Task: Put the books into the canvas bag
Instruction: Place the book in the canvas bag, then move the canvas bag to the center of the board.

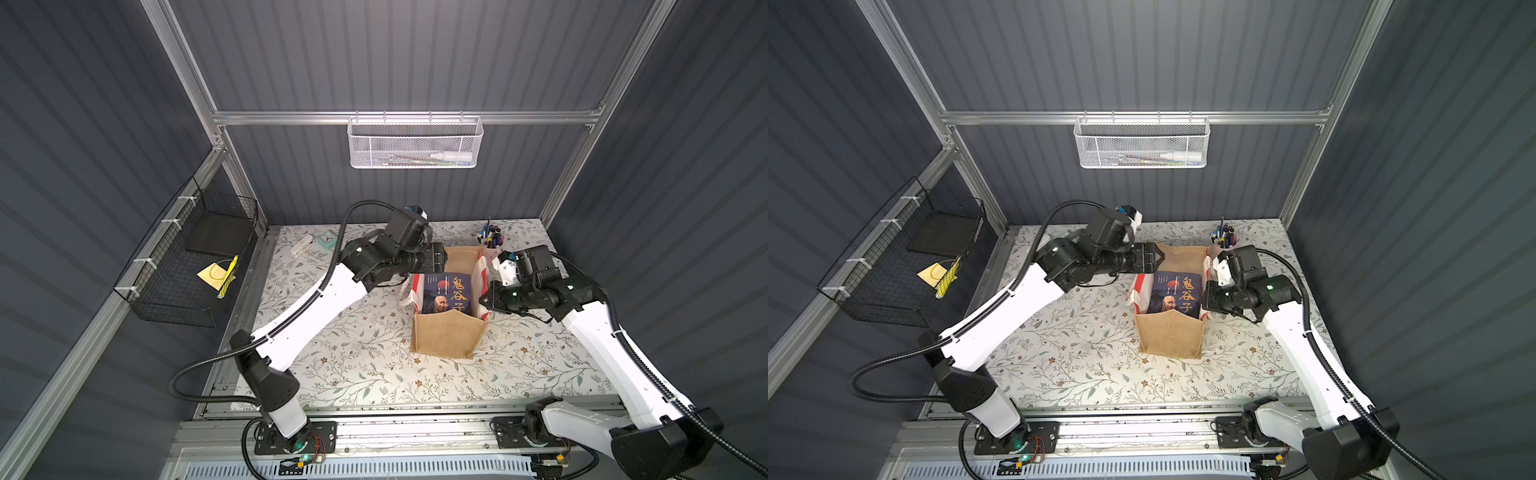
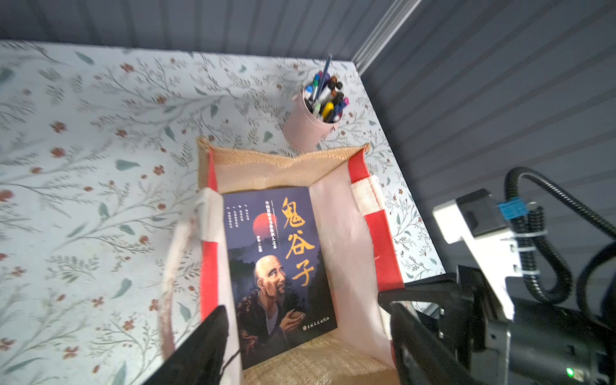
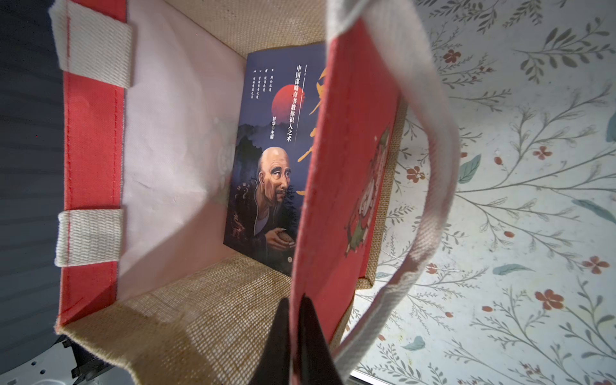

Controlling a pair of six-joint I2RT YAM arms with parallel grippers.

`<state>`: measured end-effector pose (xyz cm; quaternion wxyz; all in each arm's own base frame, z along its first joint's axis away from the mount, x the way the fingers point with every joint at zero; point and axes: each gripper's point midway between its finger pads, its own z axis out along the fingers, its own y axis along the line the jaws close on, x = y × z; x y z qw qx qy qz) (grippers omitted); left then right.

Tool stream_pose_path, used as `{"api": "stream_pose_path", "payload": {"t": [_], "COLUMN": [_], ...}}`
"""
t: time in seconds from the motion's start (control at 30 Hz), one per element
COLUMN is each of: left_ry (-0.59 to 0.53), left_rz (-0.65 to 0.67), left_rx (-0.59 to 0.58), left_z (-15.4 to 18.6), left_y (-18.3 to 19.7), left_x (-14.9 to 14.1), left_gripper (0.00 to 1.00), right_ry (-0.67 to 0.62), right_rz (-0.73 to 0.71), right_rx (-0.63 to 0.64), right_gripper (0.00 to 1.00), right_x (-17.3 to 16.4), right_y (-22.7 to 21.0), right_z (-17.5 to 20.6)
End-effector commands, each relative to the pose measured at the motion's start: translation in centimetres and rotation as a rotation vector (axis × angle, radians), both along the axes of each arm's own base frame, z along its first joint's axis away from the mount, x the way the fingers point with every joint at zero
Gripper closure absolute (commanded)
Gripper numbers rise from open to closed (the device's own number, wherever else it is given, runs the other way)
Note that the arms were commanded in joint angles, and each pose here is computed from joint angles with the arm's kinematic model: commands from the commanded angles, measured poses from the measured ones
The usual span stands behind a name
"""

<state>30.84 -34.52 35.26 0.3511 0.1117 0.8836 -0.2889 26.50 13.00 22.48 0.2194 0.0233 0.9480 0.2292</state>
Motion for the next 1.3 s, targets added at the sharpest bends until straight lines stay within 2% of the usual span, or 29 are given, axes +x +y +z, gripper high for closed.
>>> {"api": "stream_pose_path", "payload": {"t": [0.0,0.13,0.23,0.27,0.37,0.4,0.43,0.5,0.67,0.83,0.9,0.97,1.0,1.03,1.07,1.2,1.23,1.27], "left_ry": [0.036,0.112,0.177,0.188,0.200,0.194,0.187,0.161,0.120,0.118,0.126,0.118,0.110,0.091,0.068,-0.022,-0.044,-0.070], "left_rz": [0.039,0.007,0.018,0.021,0.038,0.051,0.069,0.112,0.207,0.277,0.299,0.311,0.312,0.299,0.277,0.182,0.173,0.174], "left_rx": [0.166,0.156,0.164,0.169,0.190,0.196,0.205,0.224,0.241,0.259,0.261,0.258,0.256,0.255,0.255,0.268,0.279,0.293], "left_z": [-4.7,-8.5,-11.2,-11.9,-13.0,-12.9,-12.8,-12.0,-10.0,-10.0,-10.1,-9.8,-9.6,-9.0,-8.4,-5.2,-4.4,-3.6], "left_y": [2.3,1.2,0.6,0.5,0.8,1.3,2.1,3.9,9.4,14.0,15.4,16.3,16.5,16.7,16.6,16.4,16.6,17.0], "left_x": [0.9,0.9,1.3,1.6,2.4,2.8,3.2,4.2,6.1,7.1,7.1,7.0,6.9,6.9,6.8,6.2,6.1,5.8], "left_gripper": [0.24,0.29,0.38,0.46,0.79,0.87,0.94,1.00,1.00,1.00,1.00,1.00,0.95,0.81,0.73,0.47,0.43,0.39], "right_ry": [-0.013,-0.009,-0.008,-0.018,0.005,0.002,0.003,0.000,-0.013,-0.018,-0.019,-0.031,-0.037,-0.047,-0.060,-0.151,-0.175,-0.197], "right_rz": [0.008,0.005,0.018,0.021,0.042,0.052,0.063,0.087,0.141,0.191,0.209,0.228,0.233,0.237,0.238,0.227,0.214,0.192], "right_rx": [0.020,0.025,0.026,0.027,0.013,0.012,0.009,0.000,-0.007,-0.005,-0.006,-0.003,0.001,0.004,0.001,-0.067,-0.091,-0.116], "right_gripper": [0.99,0.99,0.99,0.99,0.99,0.99,0.99,0.99,0.97,0.94,0.89,0.69,0.60,0.52,0.47,0.23,0.16,0.03], "right_x": [0.3,0.6,0.8,0.8,1.5,1.7,2.0,2.5,4.7,6.3,6.6,6.8,6.8,6.8,6.8,6.5,6.5,6.4], "right_y": [0.4,0.7,1.3,1.6,2.8,3.2,3.8,4.9,8.1,11.1,12.1,12.8,12.9,13.0,12.8,10.5,9.6,8.3], "right_z": [0.9,1.0,1.1,1.4,0.9,1.0,1.0,1.1,1.5,1.6,1.7,2.3,2.6,3.0,3.4,5.3,5.7,6.0]}}
